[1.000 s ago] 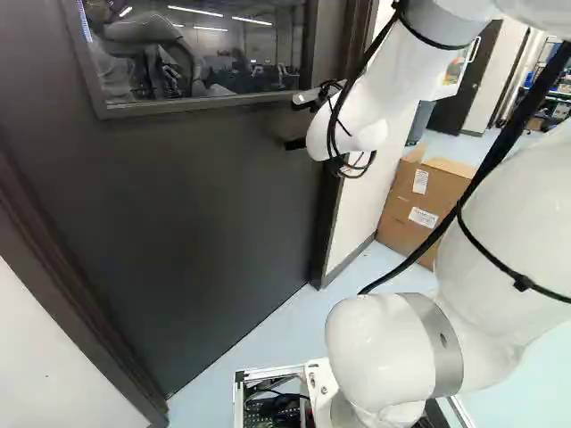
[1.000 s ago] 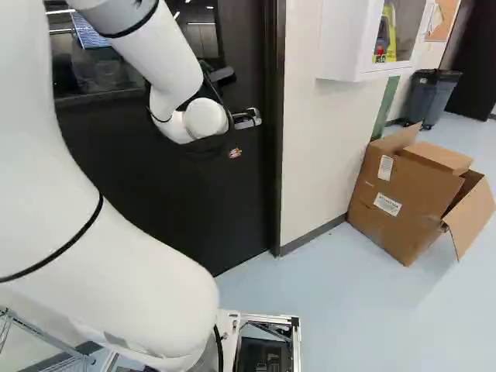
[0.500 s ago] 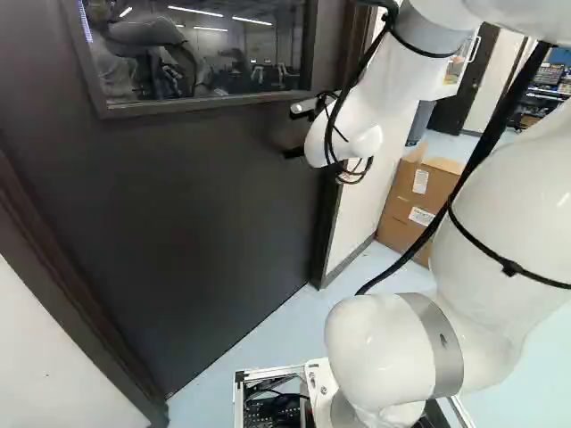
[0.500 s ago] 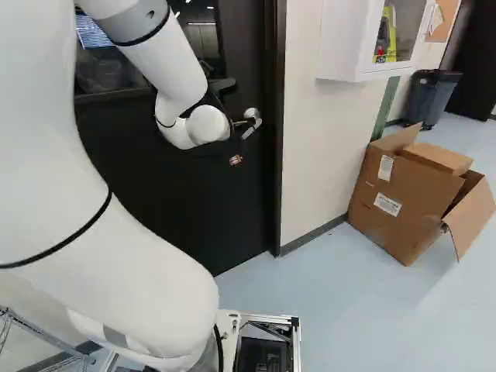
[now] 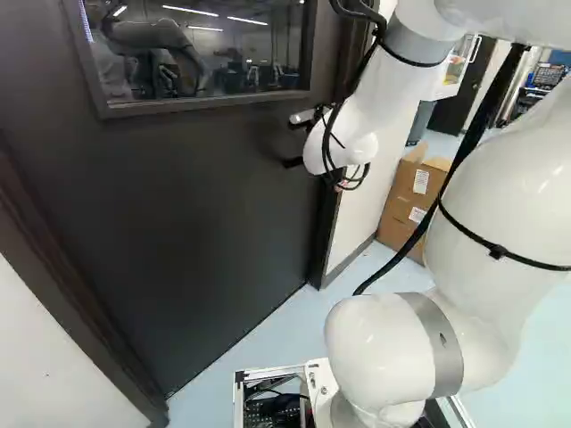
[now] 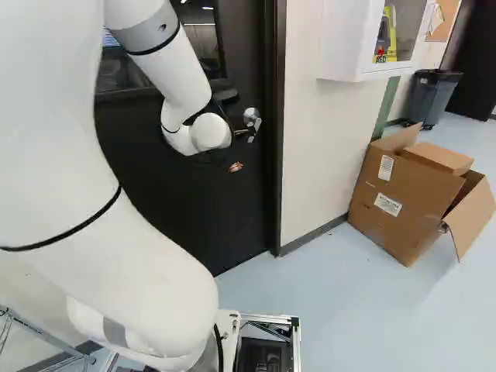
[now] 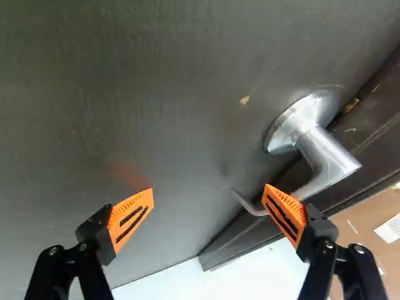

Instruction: Open the door and move inside

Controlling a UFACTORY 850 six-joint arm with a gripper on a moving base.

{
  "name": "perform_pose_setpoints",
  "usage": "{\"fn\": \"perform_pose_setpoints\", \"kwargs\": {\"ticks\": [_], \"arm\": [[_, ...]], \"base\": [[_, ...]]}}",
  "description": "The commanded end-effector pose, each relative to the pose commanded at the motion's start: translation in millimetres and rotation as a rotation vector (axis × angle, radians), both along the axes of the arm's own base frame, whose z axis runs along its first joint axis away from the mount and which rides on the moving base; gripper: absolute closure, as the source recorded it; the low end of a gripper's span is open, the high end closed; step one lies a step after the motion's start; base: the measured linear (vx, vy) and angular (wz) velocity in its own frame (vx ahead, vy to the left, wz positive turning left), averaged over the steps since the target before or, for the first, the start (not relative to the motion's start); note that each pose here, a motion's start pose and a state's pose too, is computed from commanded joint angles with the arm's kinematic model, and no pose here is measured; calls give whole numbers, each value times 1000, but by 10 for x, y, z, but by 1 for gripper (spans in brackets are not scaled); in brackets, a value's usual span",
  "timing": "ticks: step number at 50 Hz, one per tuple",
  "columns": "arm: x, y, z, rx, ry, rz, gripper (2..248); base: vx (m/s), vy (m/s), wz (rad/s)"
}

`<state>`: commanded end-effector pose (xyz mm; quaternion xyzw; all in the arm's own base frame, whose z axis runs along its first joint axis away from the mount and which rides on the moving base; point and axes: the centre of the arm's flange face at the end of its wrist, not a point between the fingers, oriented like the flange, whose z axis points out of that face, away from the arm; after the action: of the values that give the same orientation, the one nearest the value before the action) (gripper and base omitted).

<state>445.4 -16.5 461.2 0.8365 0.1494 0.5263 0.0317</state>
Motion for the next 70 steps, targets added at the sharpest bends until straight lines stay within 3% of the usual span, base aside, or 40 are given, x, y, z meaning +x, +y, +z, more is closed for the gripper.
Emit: {"fn": "perform_pose_setpoints", "kwargs": {"ticks": [14,70], "arm": [[22,-2,-100,2,22,0,3],[71,35,-105,2,23,9,3]], "base": [[0,0,0],[0,0,0]]}}
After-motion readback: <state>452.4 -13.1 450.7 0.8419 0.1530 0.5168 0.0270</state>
